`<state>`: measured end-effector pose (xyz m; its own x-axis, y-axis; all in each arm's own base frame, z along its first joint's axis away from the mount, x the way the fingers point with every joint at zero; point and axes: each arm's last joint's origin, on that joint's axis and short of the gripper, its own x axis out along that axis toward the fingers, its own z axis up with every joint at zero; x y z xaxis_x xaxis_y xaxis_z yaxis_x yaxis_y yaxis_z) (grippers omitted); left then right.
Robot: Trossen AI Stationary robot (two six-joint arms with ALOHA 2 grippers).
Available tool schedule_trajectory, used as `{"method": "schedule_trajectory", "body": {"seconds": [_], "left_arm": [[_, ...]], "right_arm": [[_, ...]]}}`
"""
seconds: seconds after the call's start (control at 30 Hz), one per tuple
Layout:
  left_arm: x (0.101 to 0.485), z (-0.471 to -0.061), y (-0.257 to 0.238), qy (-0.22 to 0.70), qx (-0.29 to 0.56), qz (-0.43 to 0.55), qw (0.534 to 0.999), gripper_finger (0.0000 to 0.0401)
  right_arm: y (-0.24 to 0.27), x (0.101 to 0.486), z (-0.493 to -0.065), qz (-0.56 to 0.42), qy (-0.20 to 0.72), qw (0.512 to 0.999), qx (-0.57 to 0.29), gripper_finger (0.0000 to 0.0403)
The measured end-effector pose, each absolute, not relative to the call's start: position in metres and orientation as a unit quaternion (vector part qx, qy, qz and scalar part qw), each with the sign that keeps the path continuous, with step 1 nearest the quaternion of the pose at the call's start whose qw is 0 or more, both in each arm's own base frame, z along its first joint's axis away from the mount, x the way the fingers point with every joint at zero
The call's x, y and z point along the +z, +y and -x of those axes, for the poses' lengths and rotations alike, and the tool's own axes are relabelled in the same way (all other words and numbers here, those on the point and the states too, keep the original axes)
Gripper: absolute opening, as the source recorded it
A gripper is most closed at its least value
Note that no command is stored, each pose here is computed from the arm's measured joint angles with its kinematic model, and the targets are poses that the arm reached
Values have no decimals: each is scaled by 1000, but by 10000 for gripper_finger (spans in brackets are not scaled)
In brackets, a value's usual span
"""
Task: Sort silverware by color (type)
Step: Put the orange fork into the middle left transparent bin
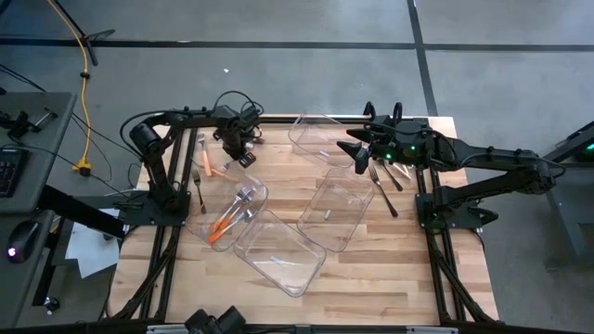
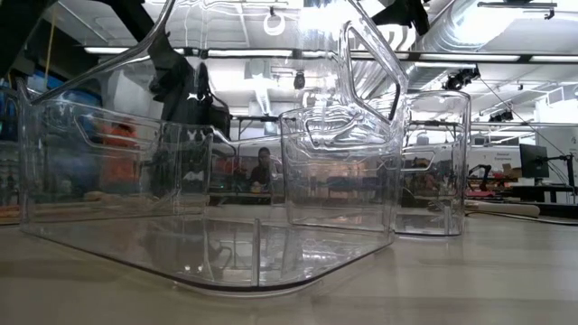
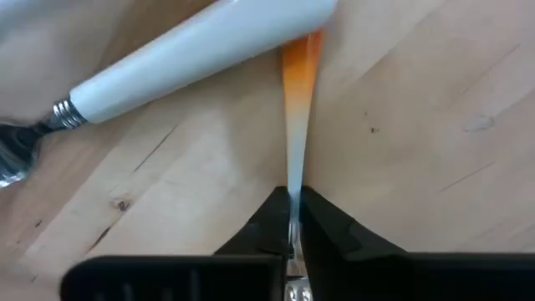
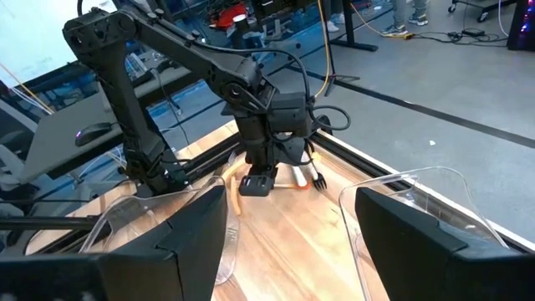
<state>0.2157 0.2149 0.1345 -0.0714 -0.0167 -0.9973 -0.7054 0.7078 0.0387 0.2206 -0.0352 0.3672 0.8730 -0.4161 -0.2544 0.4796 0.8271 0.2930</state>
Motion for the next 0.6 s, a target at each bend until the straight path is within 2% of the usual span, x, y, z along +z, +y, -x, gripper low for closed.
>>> {"method": "schedule_trajectory", "body": {"seconds": [0.3, 0.6], "left_arm": [[139, -221, 215, 686, 262, 259, 628, 3], [159, -233, 212, 685, 192, 270, 649, 1]], "right_arm": [[-35, 367, -220, -175, 93, 951, -236, 249], [-35, 365, -220, -171, 101, 951, -236, 249]]}}
